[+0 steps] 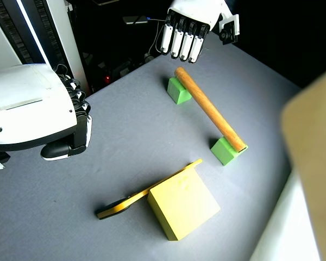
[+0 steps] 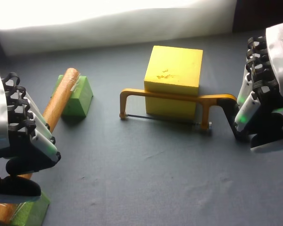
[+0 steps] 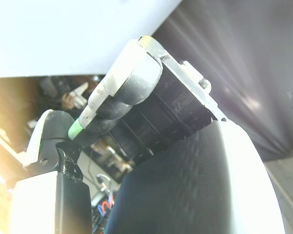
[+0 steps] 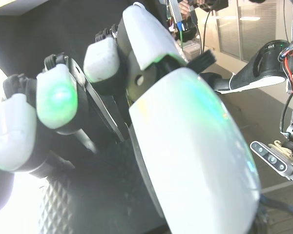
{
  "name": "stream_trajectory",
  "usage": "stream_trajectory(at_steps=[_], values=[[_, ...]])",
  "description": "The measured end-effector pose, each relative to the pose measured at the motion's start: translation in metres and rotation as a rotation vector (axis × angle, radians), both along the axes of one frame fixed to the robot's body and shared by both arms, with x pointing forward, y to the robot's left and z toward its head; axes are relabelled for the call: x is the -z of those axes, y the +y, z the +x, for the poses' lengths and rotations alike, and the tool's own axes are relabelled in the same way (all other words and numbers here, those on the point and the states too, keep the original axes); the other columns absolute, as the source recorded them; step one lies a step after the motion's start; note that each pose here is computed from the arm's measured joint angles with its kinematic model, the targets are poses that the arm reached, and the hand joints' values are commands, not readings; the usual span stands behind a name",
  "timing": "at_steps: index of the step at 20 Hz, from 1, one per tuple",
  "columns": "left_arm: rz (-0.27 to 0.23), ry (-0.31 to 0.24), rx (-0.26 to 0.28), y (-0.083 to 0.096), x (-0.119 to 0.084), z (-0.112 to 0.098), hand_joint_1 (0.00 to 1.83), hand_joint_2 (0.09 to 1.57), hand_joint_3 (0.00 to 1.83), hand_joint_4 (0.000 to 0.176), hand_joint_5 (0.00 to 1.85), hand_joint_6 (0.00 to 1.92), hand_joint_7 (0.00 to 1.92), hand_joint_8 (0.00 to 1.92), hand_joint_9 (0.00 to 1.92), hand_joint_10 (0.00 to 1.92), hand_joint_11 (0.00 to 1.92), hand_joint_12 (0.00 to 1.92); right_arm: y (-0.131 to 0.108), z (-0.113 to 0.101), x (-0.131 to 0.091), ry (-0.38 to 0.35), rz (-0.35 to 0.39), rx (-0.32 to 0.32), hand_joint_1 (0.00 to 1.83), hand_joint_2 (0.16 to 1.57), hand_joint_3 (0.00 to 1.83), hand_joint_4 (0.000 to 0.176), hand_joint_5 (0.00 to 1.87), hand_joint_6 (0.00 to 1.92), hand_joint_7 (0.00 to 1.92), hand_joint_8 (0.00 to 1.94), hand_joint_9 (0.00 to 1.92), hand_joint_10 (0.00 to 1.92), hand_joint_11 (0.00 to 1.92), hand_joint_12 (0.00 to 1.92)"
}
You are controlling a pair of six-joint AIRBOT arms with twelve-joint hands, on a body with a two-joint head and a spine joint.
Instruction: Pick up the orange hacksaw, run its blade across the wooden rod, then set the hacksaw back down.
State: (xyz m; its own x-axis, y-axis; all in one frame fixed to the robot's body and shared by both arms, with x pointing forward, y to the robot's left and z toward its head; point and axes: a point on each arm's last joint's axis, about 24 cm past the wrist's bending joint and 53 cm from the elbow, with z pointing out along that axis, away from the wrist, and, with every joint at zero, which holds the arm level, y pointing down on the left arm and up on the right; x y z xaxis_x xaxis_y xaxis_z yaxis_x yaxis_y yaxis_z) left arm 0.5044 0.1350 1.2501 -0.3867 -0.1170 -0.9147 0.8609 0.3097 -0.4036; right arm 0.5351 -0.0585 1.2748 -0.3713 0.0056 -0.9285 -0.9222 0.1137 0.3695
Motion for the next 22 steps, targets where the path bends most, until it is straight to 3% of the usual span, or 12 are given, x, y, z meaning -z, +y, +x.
stream_trajectory(at_steps=[1,2,7,13,16,17,19,21,22], values=[[0.000,0.000,0.000,0.000,0.000,0.000,0.00,1.13,0.12,0.000,0.02,0.05,0.01,0.04,0.00,0.02,0.00,0.10,0.000,0.000,0.000,0.000,0.000,0.000,0.08,1.04,0.12,0.000,0.03,0.04,0.04,0.04,0.04,0.05,0.00,0.21],[0.007,-0.003,-0.002,0.001,0.001,0.001,0.00,1.18,0.01,0.000,0.03,0.00,0.02,0.00,0.00,0.00,0.00,0.05,0.000,0.001,0.001,0.000,-0.004,0.004,0.07,1.09,0.02,0.000,0.04,0.00,0.05,0.00,0.05,0.01,0.00,0.18],[0.004,-0.004,-0.002,0.001,0.000,0.001,0.00,1.19,0.01,0.000,0.04,0.01,0.02,0.00,0.00,0.00,0.00,0.03,0.000,0.000,-0.002,0.025,0.010,0.000,0.10,1.11,0.00,0.000,0.05,0.00,0.05,0.00,0.06,0.00,0.00,0.23],[0.020,-0.006,-0.013,0.004,0.003,0.004,0.00,1.19,0.00,0.000,0.05,0.00,0.03,0.01,0.00,0.00,0.00,0.04,-0.002,-0.006,0.007,0.200,0.002,-0.013,0.49,1.18,0.01,0.000,0.08,0.01,0.06,0.00,0.07,0.00,0.00,0.33],[0.051,-0.004,-0.057,0.012,0.008,0.012,0.00,1.19,0.00,0.000,0.06,0.01,0.05,0.01,0.01,0.00,0.01,0.05,-0.008,0.015,0.005,0.401,0.044,0.087,0.78,1.15,0.00,0.000,0.09,0.01,0.08,0.01,0.09,0.01,0.00,0.45],[0.072,-0.008,-0.085,0.018,0.009,0.017,0.00,1.19,0.00,0.000,0.06,0.01,0.05,0.01,0.01,0.00,0.01,0.05,-0.015,0.035,-0.005,0.469,0.122,0.163,0.83,1.14,0.00,0.000,0.09,0.01,0.08,0.00,0.10,0.01,0.00,0.50],[0.099,-0.009,-0.121,0.026,0.012,0.023,0.00,1.19,0.00,0.000,0.06,0.00,0.05,0.01,0.02,0.00,0.02,0.05,-0.031,0.064,-0.020,0.557,0.237,0.253,0.88,1.18,0.01,0.000,0.11,0.00,0.09,0.00,0.12,0.01,0.00,0.62],[0.159,-0.014,-0.150,0.033,0.023,0.028,0.00,1.19,0.00,0.000,0.06,0.00,0.05,0.00,0.02,0.00,0.02,0.06,-0.057,0.096,-0.010,0.768,0.311,0.388,0.99,1.11,0.00,0.000,0.15,0.01,0.11,0.01,0.14,0.01,0.00,0.67],[0.180,-0.014,-0.162,0.037,0.026,0.030,0.00,1.20,0.00,0.000,0.06,0.00,0.04,0.00,0.01,0.00,0.01,0.05,-0.064,0.103,0.001,0.828,0.314,0.439,1.02,1.08,0.00,0.000,0.15,0.01,0.11,0.00,0.15,0.01,0.00,0.67]])
